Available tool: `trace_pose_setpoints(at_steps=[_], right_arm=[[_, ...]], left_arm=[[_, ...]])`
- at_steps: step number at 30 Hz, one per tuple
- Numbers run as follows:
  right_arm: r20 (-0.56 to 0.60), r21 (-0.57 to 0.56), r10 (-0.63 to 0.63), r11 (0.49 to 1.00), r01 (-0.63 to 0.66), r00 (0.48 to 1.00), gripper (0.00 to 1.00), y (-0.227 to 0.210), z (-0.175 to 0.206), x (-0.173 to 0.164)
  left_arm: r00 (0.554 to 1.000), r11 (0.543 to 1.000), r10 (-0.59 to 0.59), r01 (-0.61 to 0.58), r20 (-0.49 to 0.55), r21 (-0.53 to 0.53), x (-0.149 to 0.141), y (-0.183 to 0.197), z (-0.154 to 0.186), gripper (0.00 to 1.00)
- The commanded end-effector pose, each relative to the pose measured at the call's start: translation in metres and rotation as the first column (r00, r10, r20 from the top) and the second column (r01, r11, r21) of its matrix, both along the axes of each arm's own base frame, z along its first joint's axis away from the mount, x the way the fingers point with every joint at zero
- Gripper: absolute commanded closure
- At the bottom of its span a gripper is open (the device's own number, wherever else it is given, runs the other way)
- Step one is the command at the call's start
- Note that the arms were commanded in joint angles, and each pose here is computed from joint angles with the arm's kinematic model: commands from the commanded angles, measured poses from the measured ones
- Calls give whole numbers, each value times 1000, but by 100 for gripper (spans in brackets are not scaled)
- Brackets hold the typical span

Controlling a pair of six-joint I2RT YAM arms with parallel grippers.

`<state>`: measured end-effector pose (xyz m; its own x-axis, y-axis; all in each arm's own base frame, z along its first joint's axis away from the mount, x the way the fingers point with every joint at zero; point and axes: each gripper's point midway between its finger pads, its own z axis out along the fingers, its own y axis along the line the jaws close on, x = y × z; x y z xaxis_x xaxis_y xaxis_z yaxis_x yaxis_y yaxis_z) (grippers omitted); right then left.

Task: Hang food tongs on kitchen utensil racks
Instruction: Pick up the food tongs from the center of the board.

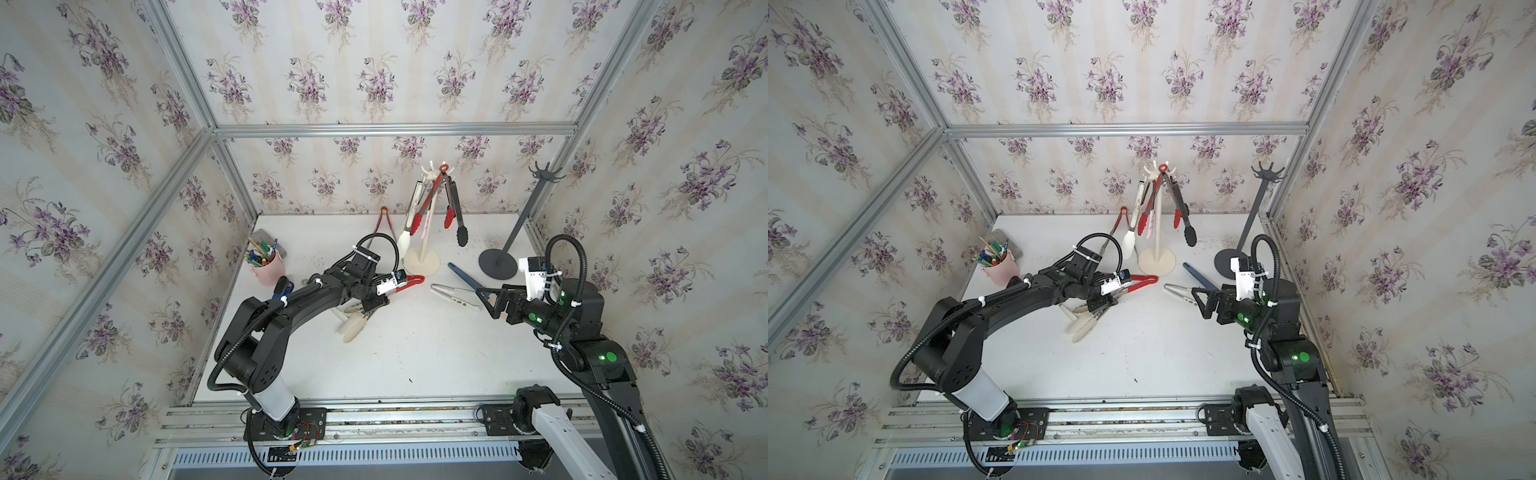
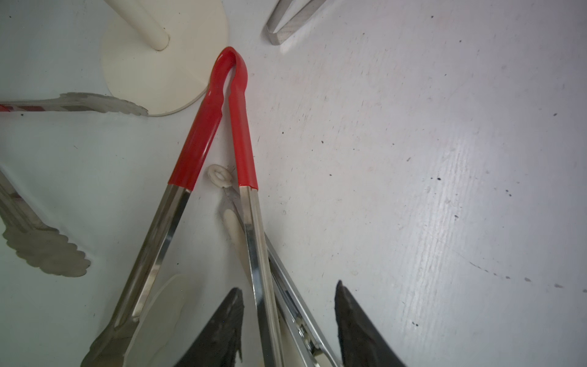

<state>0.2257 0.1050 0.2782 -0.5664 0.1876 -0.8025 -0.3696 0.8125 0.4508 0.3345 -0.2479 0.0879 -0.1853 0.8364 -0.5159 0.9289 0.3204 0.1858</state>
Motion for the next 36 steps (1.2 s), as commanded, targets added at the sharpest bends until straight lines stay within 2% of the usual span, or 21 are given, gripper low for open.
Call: trace_pose_setpoints(at_steps=[1,13,17,27,36], right_arm=[[5,1,-4,1000,4,1000,2,0,1,0],[-1,-3,-11,1000,11,1000,2,-2,-1,-1],[-1,-5,-14,1000,14,1000,2,-2,-2,-1],[-5,-8,-15,1000,15,1000,2,-2,-6,2],[-9,-3,-16,1000,16,1000,2,-2,-8,2]], left_arm=[[1000,1000,-3,3,4,21,4,1,-4,52],[1000,997,27,-26,-4,70,23,-2,-21,62],[999,997,27,-25,-19,68,22,-3,-26,67],[999,996,32,-29,-32,89,21,0,-35,73],[998,995,38,-35,-40,89,21,-1,-37,83]])
